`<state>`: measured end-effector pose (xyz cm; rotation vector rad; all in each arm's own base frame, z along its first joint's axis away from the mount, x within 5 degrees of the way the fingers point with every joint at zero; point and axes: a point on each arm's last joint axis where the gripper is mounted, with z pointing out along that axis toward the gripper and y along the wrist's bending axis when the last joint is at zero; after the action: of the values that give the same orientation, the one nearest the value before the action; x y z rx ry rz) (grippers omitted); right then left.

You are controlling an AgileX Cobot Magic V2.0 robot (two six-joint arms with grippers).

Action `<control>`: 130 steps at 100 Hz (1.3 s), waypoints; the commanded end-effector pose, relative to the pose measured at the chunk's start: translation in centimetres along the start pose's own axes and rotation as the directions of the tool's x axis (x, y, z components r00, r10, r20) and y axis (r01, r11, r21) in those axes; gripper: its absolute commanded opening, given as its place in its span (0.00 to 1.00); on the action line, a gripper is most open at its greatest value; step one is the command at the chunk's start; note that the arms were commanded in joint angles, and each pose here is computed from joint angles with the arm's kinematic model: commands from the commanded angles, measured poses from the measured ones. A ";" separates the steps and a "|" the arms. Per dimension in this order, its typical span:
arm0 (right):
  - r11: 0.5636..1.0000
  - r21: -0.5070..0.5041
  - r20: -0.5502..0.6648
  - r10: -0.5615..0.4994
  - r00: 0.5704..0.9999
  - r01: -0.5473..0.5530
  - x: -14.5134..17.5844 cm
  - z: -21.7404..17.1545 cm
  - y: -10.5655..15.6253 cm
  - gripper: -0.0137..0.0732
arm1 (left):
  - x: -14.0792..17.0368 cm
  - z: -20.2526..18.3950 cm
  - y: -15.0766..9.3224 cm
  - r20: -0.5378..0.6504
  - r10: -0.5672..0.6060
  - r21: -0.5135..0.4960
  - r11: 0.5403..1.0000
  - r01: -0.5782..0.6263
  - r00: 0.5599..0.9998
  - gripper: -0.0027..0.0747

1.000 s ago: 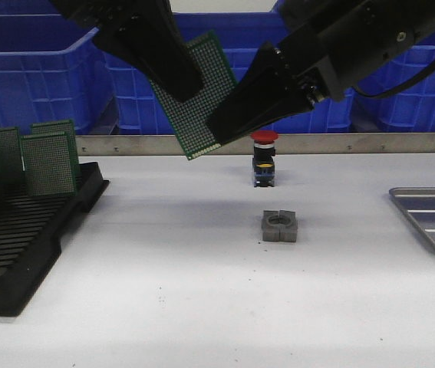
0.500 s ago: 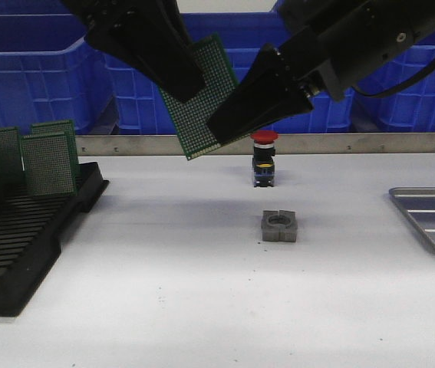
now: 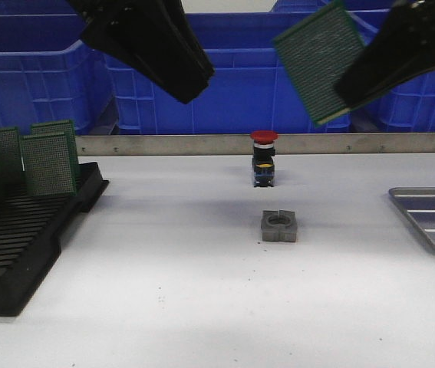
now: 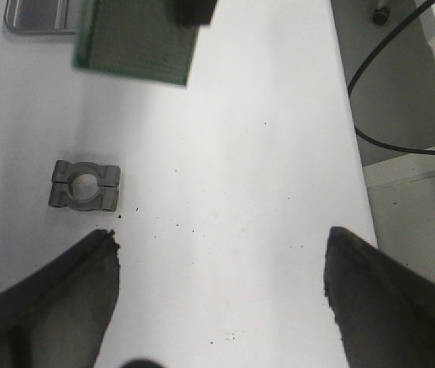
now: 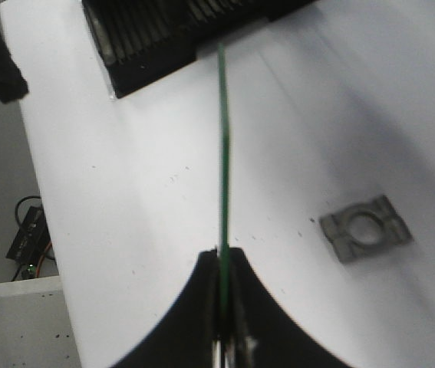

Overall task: Place circuit board on tray
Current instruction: 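Release the left gripper and carry the board toward the silver tray, then lower the board into the silver tray and open the right gripper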

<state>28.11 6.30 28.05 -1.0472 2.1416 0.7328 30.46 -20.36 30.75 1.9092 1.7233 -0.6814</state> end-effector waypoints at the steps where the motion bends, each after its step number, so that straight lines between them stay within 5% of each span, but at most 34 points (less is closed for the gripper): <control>1: 0.997 0.074 0.062 0.029 0.998 -0.034 -0.4 -3.2 -0.8 0.08 | -2.2 -2.0 -1.4 0.080 0.027 0.006 1.000 -0.027 0.996 0.71; 18: 0.919 0.195 0.129 0.323 0.938 -0.343 2.8 -5.7 -5.2 0.08 | -2.2 -2.0 -1.4 0.080 0.027 0.006 1.000 -0.027 0.996 0.71; 33: 0.722 0.177 0.186 0.643 0.743 -0.669 6.5 -6.4 -8.7 0.08 | -2.2 -2.0 -1.4 0.080 0.027 0.006 1.000 -0.027 0.996 0.70; 42: 0.627 0.162 0.190 0.738 0.648 -0.762 8.4 -6.1 -10.4 0.08 | -2.2 -2.0 -1.4 0.080 0.027 0.006 1.000 -0.027 0.996 0.70; 60: 0.536 0.104 0.171 0.820 0.546 -0.838 10.6 -4.0 -12.3 0.08 | -2.2 -2.0 -1.4 0.080 0.027 0.006 1.000 -0.027 0.996 0.70; 108: 0.443 0.067 0.131 0.884 0.448 -0.894 13.2 -1.2 -14.2 0.09 | -2.2 -2.0 -1.4 0.080 0.027 0.006 1.000 -0.027 0.996 0.70; 118: 0.439 0.071 0.132 0.886 0.445 -0.895 13.3 -1.1 -14.3 0.17 | -2.2 -2.0 -1.4 0.080 0.027 0.006 1.000 -0.027 0.996 0.70; 130: 0.439 0.074 0.134 0.885 0.445 -0.895 13.4 -1.2 -14.3 0.37 | -2.2 -2.0 -1.4 0.080 0.027 0.006 1.000 -0.027 0.996 0.70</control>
<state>32.60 -8.40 13.76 0.3666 2.6373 1.0066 30.46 -20.37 30.76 1.9068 1.7246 -0.6837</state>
